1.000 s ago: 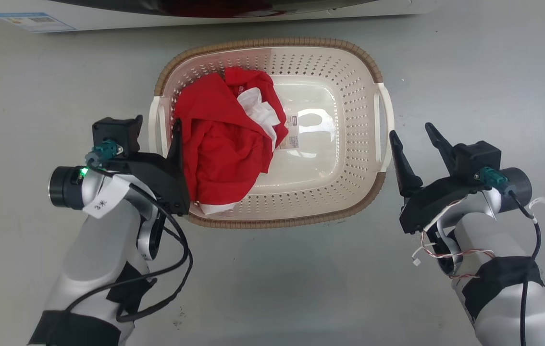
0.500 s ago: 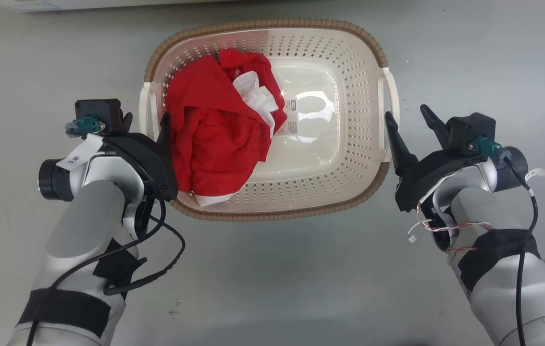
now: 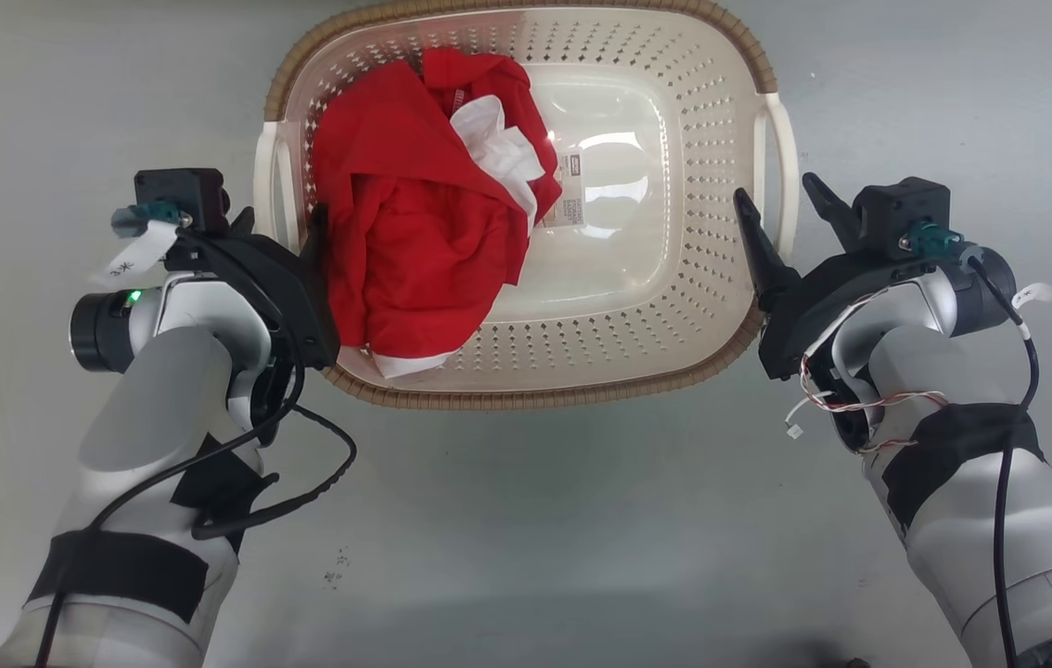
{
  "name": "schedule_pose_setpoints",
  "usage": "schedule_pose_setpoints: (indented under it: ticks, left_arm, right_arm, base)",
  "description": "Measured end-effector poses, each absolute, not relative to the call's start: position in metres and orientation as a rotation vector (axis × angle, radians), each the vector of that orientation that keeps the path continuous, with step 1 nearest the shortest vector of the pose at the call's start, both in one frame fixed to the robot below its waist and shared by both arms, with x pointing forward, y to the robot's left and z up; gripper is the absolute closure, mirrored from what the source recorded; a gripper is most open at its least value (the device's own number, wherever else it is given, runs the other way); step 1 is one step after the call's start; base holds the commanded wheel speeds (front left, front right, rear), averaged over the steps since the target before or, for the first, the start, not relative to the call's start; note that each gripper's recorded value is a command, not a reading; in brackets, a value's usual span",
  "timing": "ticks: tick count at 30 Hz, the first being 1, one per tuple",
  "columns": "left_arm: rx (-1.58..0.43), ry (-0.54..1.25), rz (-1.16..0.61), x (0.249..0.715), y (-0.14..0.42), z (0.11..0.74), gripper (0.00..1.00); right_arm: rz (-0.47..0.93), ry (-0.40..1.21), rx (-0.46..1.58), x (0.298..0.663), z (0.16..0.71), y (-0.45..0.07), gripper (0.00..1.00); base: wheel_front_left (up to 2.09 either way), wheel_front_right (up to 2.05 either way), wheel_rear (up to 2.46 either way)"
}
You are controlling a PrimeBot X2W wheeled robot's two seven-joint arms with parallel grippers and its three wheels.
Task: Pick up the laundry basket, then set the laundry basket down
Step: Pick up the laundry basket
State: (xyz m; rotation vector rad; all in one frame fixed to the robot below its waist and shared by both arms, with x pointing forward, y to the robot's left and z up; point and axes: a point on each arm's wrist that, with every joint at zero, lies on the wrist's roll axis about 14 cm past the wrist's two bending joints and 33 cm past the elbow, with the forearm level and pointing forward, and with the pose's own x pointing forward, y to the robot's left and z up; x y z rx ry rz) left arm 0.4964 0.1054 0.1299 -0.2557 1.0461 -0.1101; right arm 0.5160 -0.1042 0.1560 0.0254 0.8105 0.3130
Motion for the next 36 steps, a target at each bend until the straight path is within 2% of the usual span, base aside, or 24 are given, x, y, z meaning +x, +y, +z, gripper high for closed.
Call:
schedule_pose_setpoints:
  ticks: [1,2,3,4,19,36]
  left_arm:
    - [-0.26,1.053,-0.105,0.495,0.106,0.128,0.0]
    - [-0.263,1.058,-0.1,0.495,0.107,0.126,0.13]
    - [-0.273,1.063,-0.093,0.494,0.108,0.124,0.91]
    - [-0.282,1.069,-0.091,0.492,0.108,0.123,1.0]
    - [-0.321,1.103,-0.097,0.48,0.095,0.128,1.0]
    - [-0.333,1.044,-0.12,0.484,0.089,0.181,1.0]
  right_arm:
    - [0.312,0.817,0.028,0.515,0.153,-0.104,0.0]
    - [0.314,0.829,0.029,0.514,0.151,-0.104,0.23]
    - [0.314,0.838,0.03,0.513,0.148,-0.104,1.0]
    - [0.315,0.847,0.031,0.511,0.146,-0.104,1.0]
    - [0.305,0.887,0.056,0.504,0.149,-0.099,1.0]
    - [0.265,0.853,0.074,0.498,0.198,-0.107,1.0]
  base:
    - [0.0,0.0,0.0]
    - [0.0,0.0,0.0]
    - [0.0,0.0,0.0]
    - [0.0,0.0,0.0]
    - [0.0,0.0,0.0]
    - [0.0,0.0,0.0]
